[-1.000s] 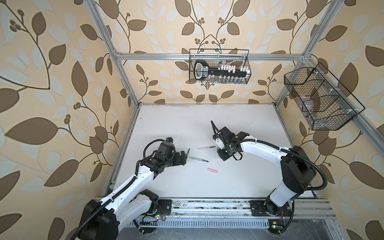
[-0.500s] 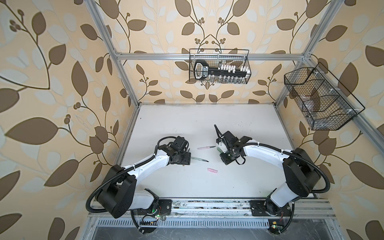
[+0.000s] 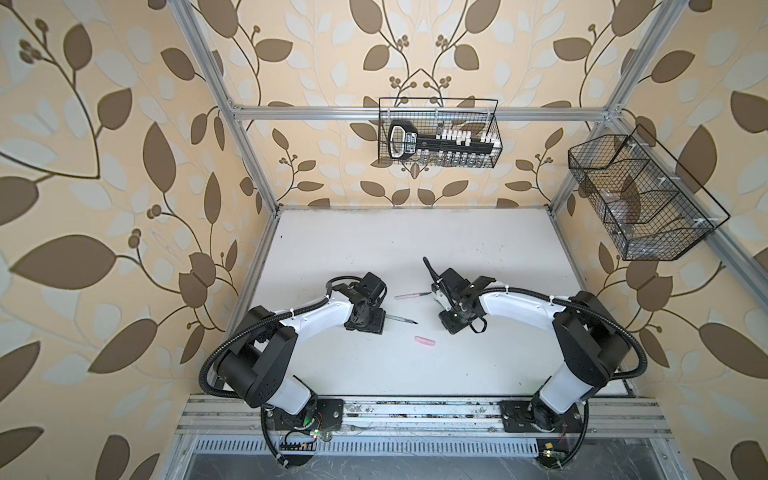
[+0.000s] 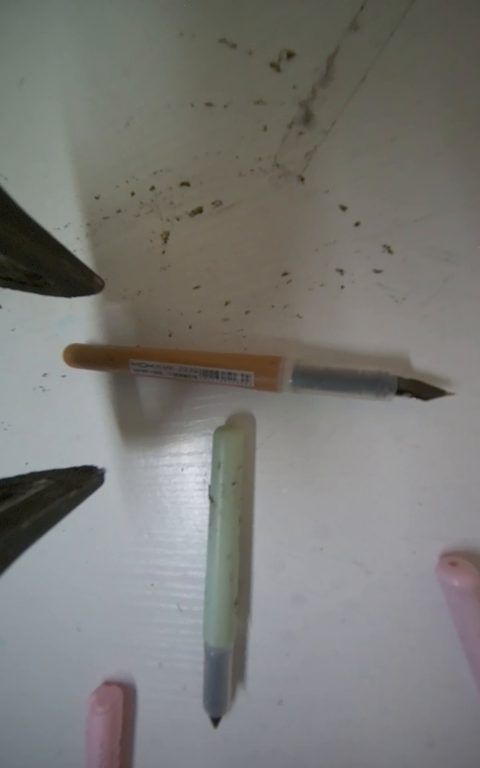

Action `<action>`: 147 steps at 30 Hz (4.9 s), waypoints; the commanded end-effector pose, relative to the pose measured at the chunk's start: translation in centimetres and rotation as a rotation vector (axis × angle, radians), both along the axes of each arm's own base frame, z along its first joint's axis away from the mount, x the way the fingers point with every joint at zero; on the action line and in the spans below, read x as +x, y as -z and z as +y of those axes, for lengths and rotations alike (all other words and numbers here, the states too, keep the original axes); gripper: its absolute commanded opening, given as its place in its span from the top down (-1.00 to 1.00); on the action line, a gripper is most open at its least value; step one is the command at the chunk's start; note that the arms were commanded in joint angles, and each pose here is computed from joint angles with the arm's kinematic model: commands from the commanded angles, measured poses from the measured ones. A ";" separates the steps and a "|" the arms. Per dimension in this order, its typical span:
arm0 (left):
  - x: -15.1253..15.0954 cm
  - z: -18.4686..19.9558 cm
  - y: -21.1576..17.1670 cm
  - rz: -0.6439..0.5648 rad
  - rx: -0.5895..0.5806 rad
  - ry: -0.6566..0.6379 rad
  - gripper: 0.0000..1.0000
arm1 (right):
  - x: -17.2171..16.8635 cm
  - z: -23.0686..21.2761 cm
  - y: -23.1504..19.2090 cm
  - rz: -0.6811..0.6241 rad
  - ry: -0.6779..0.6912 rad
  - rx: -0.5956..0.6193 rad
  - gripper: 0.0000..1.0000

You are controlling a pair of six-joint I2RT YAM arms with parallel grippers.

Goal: Insert the pens into the pen caps

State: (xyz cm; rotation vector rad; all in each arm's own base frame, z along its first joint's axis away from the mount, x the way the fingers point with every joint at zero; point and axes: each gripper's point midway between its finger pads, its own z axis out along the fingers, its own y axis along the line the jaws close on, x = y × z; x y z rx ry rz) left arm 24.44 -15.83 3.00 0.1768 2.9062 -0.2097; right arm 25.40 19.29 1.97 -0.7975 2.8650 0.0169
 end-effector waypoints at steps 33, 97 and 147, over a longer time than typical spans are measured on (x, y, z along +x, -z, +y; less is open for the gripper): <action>0.5 0.5 -0.9 -0.034 0.044 0.008 -0.06 | 0.4 -0.8 0.2 -0.034 -0.056 -0.230 0.52; 0.6 0.9 -2.9 -0.117 0.010 -0.014 -0.35 | 0.6 0.7 0.2 -0.071 -0.110 -0.292 0.62; 0.3 0.9 0.6 0.080 0.141 0.044 0.17 | 0.6 0.8 -5.3 -0.120 0.044 0.181 0.70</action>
